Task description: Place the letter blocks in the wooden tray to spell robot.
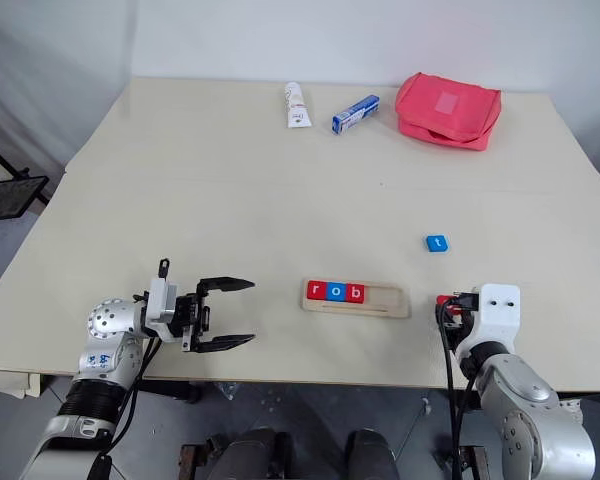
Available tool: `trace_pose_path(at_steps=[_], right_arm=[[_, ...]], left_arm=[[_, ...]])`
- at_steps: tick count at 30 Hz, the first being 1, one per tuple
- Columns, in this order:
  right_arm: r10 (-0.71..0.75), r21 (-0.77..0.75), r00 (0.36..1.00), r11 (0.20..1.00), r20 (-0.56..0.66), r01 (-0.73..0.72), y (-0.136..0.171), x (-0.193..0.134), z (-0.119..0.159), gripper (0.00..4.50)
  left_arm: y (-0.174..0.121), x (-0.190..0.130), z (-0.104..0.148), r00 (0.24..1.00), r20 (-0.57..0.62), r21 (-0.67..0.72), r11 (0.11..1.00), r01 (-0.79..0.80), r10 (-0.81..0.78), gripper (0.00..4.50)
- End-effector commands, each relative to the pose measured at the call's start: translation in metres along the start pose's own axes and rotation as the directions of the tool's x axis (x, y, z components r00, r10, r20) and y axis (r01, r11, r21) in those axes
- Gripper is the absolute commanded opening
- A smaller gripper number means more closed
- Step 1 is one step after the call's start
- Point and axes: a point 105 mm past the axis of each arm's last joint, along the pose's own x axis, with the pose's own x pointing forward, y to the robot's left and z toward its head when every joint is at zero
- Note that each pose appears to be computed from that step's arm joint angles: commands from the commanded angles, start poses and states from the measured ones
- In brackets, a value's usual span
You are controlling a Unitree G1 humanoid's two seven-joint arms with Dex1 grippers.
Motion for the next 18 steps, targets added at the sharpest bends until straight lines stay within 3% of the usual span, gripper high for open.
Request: trace_pose_path(at_steps=[1, 5, 11, 18], right_arm=[[0.030, -0.015, 0.997, 0.999, 0.077, -0.029, 0.006, -0.007, 0.015, 3.19], [0.096, -0.083, 0.994, 0.992, 0.056, -0.091, 0.006, -0.014, 0.016, 4.49], [0.269, -0.319, 0.961, 0.907, -0.069, -0.277, -0.001, -0.022, 0.023, 4.49], [0.426, -0.515, 0.851, 0.678, -0.306, -0.524, -0.015, -0.007, 0.038, 4.49]], left_arm=[[0.001, 0.000, 0.005, 1.000, 0.003, 0.031, 1.000, 0.002, -0.002, 4.50], [0.001, -0.001, 0.006, 1.000, 0.003, 0.030, 1.000, -0.005, 0.005, 4.50], [0.000, 0.001, 0.005, 1.000, 0.006, 0.027, 1.000, -0.011, 0.011, 4.50], [-0.001, 0.008, 0.004, 0.999, 0.024, 0.022, 0.999, -0.023, 0.023, 4.50]])
